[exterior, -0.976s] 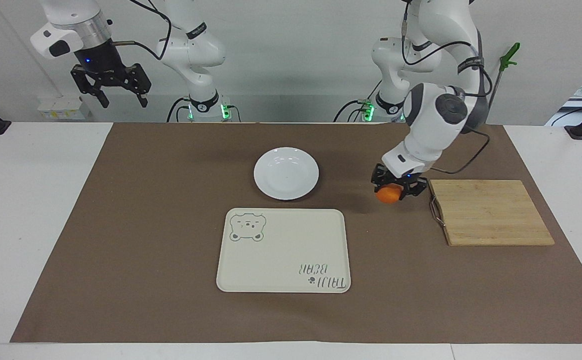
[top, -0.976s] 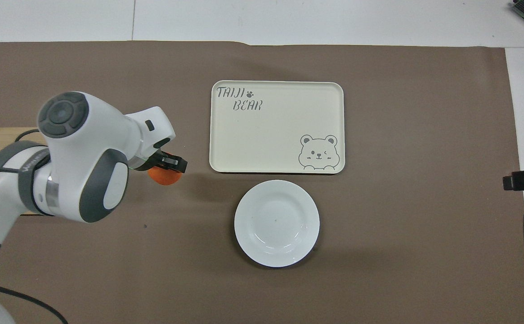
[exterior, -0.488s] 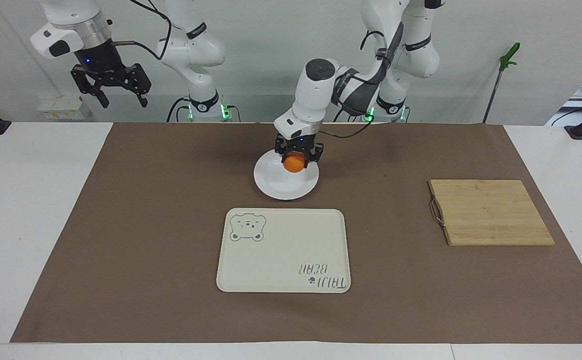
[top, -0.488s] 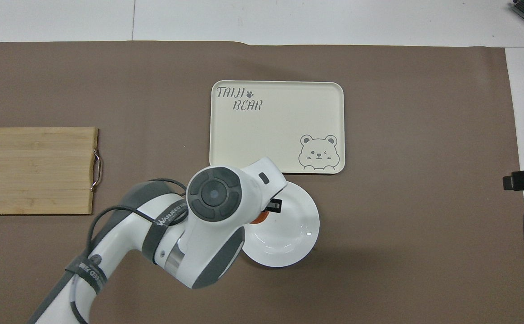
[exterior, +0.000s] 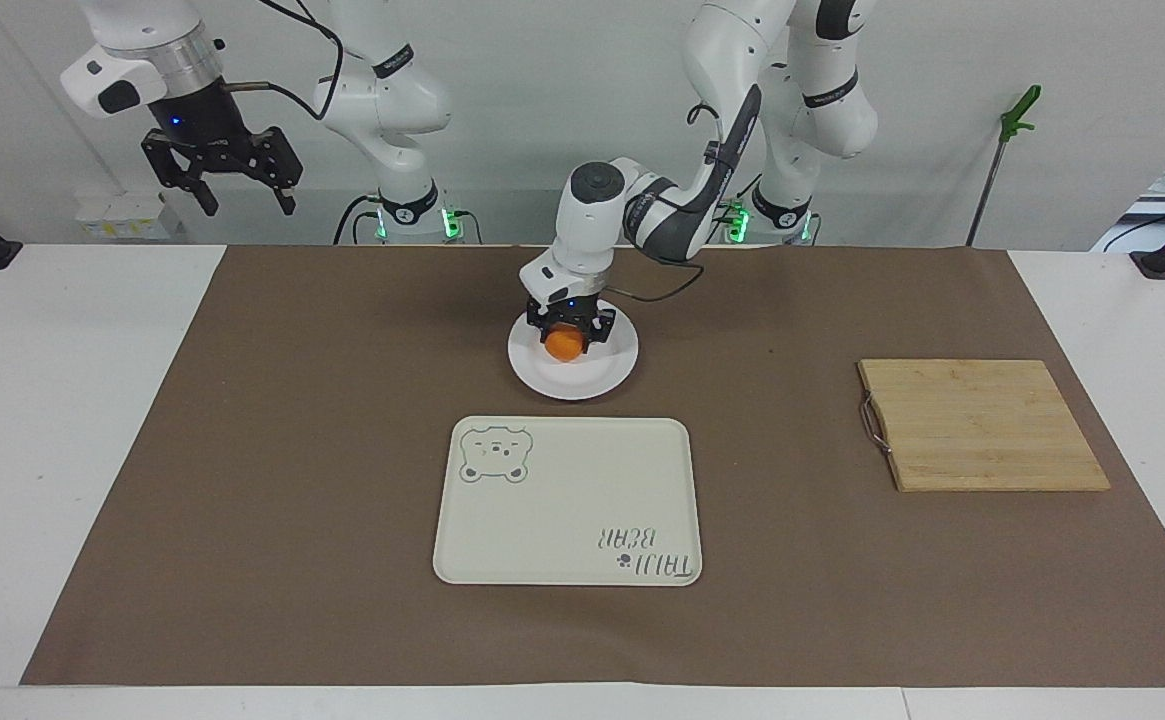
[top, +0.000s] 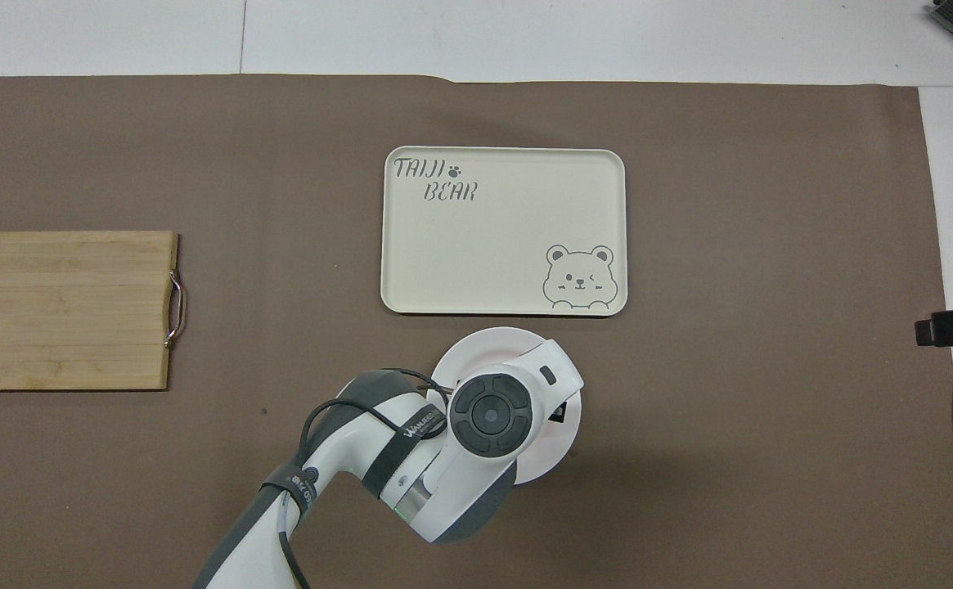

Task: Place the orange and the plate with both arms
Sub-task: 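Release the orange onto the plate and withdraw the left gripper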

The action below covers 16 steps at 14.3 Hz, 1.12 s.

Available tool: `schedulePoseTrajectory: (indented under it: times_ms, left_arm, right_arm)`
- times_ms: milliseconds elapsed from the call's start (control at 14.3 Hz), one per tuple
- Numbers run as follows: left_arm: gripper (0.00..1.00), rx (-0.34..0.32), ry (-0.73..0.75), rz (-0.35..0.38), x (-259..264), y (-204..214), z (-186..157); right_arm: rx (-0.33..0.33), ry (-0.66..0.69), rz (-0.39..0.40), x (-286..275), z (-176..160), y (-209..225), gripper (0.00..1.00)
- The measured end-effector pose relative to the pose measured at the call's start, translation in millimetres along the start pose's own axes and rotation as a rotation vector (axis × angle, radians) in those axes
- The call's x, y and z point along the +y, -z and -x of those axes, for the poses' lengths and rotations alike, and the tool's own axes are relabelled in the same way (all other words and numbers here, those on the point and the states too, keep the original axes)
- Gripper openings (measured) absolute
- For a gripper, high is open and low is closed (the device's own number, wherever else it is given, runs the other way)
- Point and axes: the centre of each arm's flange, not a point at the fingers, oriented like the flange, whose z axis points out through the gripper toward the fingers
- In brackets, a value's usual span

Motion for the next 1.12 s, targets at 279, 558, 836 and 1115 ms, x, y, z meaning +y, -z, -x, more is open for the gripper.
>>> schedulePoseTrajectory:
  times_ms: [279,558,836,1115]
  left_arm:
    - [0.98,-0.015,0.017,-0.014,-9.8,2.3,-4.5]
    - [1.00,0.006,0.073,-0.002,-47.0,61.4,-29.0]
    - [1.00,0.117,0.093,-0.019,-101.5,144.6,-53.3]
    - [1.00,0.131,0.005,-0.079,-198.5,239.8,-78.0]
  right_arm:
    - [0.001,-0.007,-0.001,3.7,0.7,0.6,1.00]
    - [0.013,0.013,0.001,-6.1,3.0,6.5,1.00]
    - [0.017,0.052,0.001,-13.7,7.9,11.9,1.00]
    - [-0.021,0.069,-0.061,-27.6,1.0,-15.3,1.00]
